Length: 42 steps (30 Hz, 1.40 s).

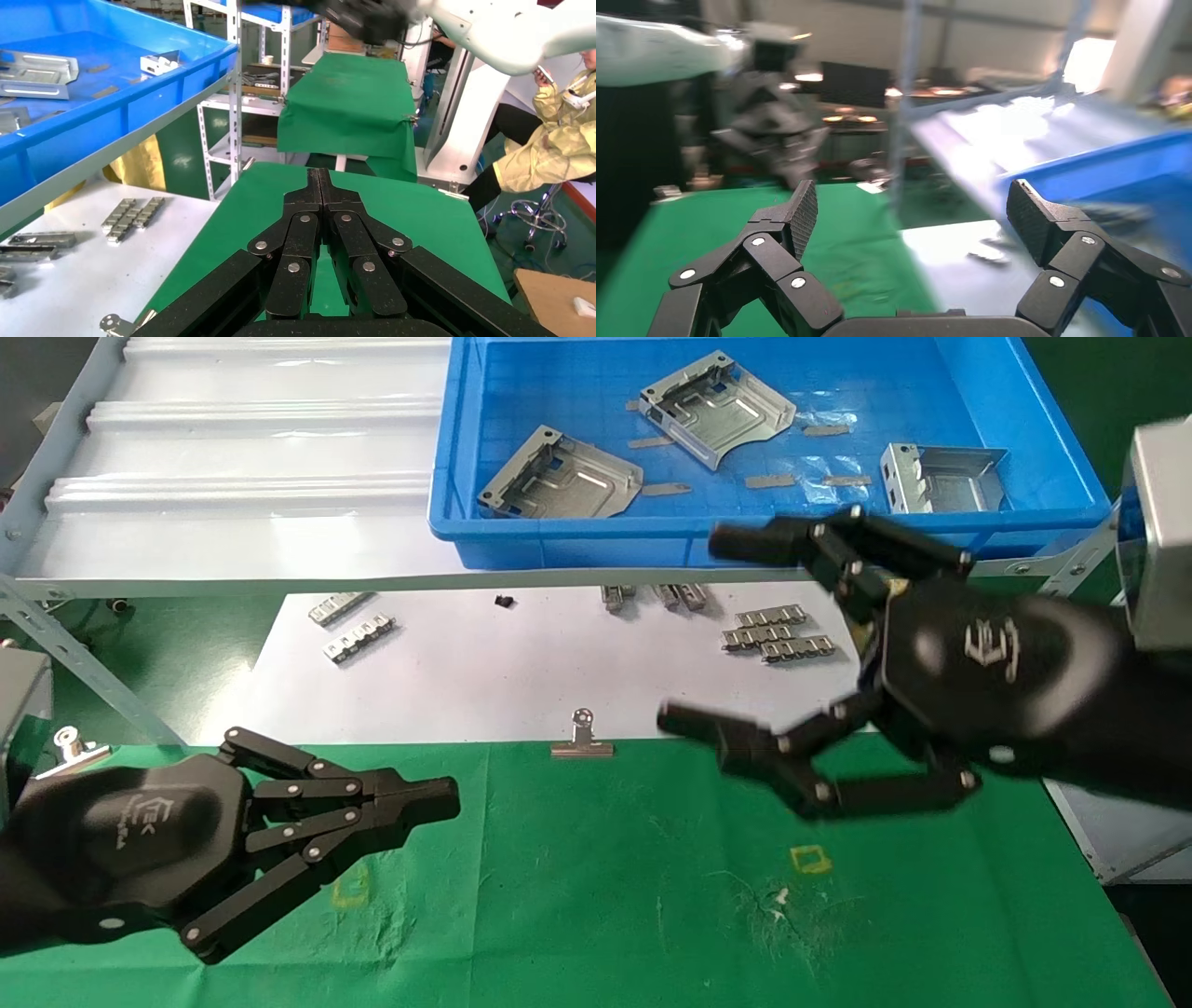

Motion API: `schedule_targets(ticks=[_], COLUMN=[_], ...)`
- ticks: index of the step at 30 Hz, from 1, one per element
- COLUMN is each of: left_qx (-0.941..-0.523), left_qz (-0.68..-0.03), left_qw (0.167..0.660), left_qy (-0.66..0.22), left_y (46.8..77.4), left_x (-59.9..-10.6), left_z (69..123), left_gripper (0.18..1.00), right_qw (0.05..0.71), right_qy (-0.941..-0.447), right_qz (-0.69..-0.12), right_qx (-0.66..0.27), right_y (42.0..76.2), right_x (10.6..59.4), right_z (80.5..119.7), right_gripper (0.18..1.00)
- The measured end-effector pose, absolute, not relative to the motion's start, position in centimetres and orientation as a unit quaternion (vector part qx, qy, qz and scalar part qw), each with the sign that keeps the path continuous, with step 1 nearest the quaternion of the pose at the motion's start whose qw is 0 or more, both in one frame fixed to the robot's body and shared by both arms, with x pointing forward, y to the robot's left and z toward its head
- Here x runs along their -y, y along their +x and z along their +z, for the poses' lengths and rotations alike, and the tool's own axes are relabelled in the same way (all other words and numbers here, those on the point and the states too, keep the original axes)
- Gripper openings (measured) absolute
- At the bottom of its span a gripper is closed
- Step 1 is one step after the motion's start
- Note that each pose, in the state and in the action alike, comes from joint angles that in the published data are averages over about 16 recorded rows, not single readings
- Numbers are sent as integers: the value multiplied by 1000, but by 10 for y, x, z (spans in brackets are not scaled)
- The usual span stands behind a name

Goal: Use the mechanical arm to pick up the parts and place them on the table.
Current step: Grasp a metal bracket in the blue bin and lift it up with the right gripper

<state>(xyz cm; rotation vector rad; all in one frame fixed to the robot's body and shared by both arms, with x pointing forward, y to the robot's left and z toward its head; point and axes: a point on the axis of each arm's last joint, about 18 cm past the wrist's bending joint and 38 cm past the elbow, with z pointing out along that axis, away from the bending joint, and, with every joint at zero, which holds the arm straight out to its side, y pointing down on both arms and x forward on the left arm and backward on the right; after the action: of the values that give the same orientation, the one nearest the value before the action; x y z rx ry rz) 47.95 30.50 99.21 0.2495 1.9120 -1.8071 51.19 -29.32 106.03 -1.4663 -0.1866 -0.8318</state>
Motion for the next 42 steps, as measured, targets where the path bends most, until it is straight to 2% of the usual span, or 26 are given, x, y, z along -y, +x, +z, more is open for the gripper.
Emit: schedule_targets(ticks=[10, 16, 27, 33, 42], left_qx=[-701, -701, -701, -701, -701], left_qz=[-663, -663, -663, -663, -663], left_qw=[247, 247, 247, 247, 247], left_qy=[92, 92, 92, 92, 92], left_y=[480, 480, 480, 480, 480], left_x=[-305, -305, -305, -305, -305], left_z=[992, 992, 992, 992, 992], left_gripper=[190, 190, 190, 190, 190], right_qw=[655, 631, 558, 536, 534], right_qy=[-578, -575, -633, -651, -651], right_qz=[-487, -517, -521, -515, -505], right_qx=[-13, -63, -130, -155, -191], right_y=[586, 635, 698, 715, 729], right_x=[278, 259, 233, 225, 218], right_z=[1136, 1166, 1184, 1184, 1180], right_gripper=[1000, 1000, 1000, 995, 951])
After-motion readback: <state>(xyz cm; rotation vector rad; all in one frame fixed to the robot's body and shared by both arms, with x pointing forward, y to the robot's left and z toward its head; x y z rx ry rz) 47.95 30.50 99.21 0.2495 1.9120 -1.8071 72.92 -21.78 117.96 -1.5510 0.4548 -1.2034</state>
